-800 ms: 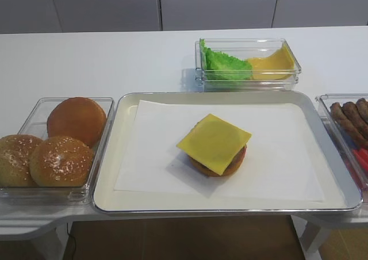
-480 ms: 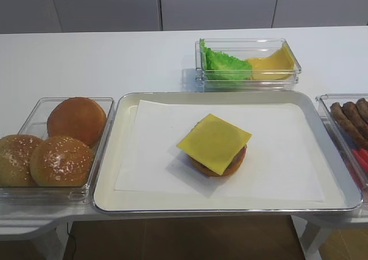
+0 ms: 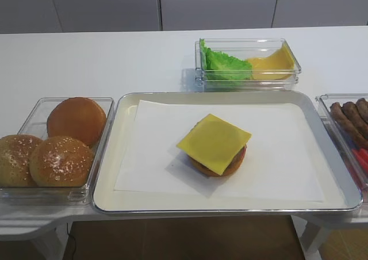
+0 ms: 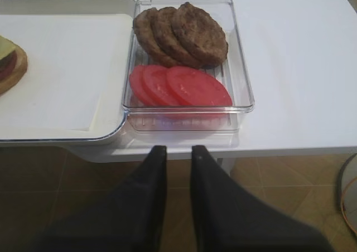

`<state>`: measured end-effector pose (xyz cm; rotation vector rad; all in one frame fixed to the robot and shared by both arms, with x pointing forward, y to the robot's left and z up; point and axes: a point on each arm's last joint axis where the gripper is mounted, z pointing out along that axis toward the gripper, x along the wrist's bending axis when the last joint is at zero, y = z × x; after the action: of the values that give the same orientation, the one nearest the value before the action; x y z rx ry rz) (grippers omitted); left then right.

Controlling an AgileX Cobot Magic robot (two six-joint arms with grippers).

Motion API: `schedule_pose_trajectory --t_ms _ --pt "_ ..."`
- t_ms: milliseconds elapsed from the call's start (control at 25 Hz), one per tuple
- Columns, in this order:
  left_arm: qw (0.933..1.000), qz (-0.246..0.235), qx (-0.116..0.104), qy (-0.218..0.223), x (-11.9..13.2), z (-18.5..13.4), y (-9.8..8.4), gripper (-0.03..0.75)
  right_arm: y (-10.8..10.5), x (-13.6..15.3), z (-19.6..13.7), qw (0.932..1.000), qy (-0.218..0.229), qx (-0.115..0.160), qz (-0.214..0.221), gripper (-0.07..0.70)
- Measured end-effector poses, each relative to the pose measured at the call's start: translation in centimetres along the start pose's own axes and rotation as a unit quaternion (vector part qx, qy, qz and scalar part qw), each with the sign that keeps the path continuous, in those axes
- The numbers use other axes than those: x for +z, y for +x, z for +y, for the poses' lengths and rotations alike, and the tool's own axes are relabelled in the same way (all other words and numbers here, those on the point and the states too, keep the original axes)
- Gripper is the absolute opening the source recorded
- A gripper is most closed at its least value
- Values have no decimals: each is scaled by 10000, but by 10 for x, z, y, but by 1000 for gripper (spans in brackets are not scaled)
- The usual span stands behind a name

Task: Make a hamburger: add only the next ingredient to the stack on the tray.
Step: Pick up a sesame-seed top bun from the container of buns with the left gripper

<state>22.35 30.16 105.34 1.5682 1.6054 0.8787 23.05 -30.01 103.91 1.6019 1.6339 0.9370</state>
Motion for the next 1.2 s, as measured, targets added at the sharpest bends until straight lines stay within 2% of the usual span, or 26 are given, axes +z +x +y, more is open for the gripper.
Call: schedule_pose_trajectory --t_ms 80,280,400,480,720,1040,1200 --pt "10000 -22 -11 79 1 8 -1 425 0 0 0 10000 0 -1 -3 113" --pt "9963 -101 -77 852 27 27 -4 425 0 0 0 10000 0 -1 -3 114" --pt "9924 -295 -241 1171 49 40 -8 425 0 0 0 10000 0 -5 -10 113" --pt "9896 -425 -446 1302 62 47 -11 425 0 0 0 10000 0 -5 -10 113" --pt "9762 -398 -863 1952 106 62 -14 425 0 0 0 10000 0 -5 -10 111" --pt "9601 -438 -1167 2503 159 104 -18 425 0 0 0 10000 -1 3 -13 112" --pt "9498 -423 -1182 2865 182 118 -20 425 0 0 0 10000 -1 3 -13 112"
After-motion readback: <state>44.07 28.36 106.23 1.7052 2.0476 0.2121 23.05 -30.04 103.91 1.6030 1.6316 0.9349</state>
